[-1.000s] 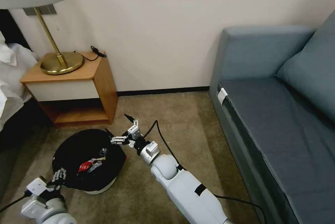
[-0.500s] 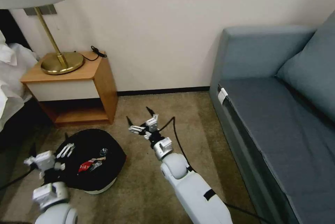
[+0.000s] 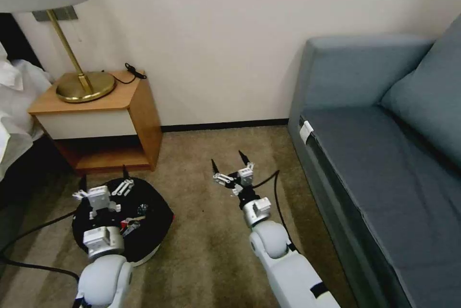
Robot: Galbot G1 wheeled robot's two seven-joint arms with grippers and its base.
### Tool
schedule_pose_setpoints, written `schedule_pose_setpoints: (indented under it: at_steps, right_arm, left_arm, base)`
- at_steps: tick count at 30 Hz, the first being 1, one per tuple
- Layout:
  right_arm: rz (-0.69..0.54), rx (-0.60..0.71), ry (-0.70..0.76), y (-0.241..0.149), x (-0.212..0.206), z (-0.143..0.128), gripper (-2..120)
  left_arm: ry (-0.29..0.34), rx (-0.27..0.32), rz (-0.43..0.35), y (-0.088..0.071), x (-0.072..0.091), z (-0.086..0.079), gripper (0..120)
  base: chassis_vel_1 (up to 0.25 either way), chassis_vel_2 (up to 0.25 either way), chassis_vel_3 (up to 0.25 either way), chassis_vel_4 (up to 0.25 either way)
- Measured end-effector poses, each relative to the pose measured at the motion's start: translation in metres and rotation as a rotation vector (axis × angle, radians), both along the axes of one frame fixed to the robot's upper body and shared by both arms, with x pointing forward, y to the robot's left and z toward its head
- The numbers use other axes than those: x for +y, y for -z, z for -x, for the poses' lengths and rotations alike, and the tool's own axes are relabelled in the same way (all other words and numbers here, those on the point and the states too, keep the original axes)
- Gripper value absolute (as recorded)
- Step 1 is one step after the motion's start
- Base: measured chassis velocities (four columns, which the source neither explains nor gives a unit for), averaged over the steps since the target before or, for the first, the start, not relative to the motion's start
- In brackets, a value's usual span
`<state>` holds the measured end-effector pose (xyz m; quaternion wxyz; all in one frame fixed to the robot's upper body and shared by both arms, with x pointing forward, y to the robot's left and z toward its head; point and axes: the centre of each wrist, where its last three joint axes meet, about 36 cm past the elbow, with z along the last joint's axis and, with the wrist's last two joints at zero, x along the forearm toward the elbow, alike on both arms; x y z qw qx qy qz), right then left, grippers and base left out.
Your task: Pick up the trash bin, then pick up the garbage on the floor and place it into the trash bin.
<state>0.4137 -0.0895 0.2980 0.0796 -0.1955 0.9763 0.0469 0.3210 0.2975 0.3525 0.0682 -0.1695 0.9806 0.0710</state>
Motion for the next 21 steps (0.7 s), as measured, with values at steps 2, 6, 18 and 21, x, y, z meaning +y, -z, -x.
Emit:
schedule_pose_setpoints:
  at_steps: [2, 6, 18, 21]
  right_arm:
    - [-0.001, -0.001, 0.002, -0.0006, -0.0004, 0.0003, 100]
    - [-0.002, -0.001, 0.002, -0.0007, -0.0001, 0.0005, 100]
    - [-0.002, -0.001, -0.001, -0.0010, 0.0010, 0.0001, 100]
    - [-0.002, -0.001, -0.002, -0.0009, 0.0012, 0.0001, 100]
  left_arm:
    - [0.001, 0.000, -0.001, 0.0001, 0.0001, -0.0001, 100]
    - [0.001, 0.000, -0.001, 0.0003, 0.0002, -0.0001, 100]
    - [0.000, 0.000, 0.000, 0.0005, 0.0006, 0.0004, 100]
    - [0.000, 0.000, 0.000, 0.0005, 0.0007, 0.0004, 100]
  base:
    - [0.000, 0.000, 0.000, 0.000]
    - [0.000, 0.000, 0.000, 0.000]
    - [0.000, 0.000, 0.000, 0.000]
    - [0.000, 0.000, 0.000, 0.000]
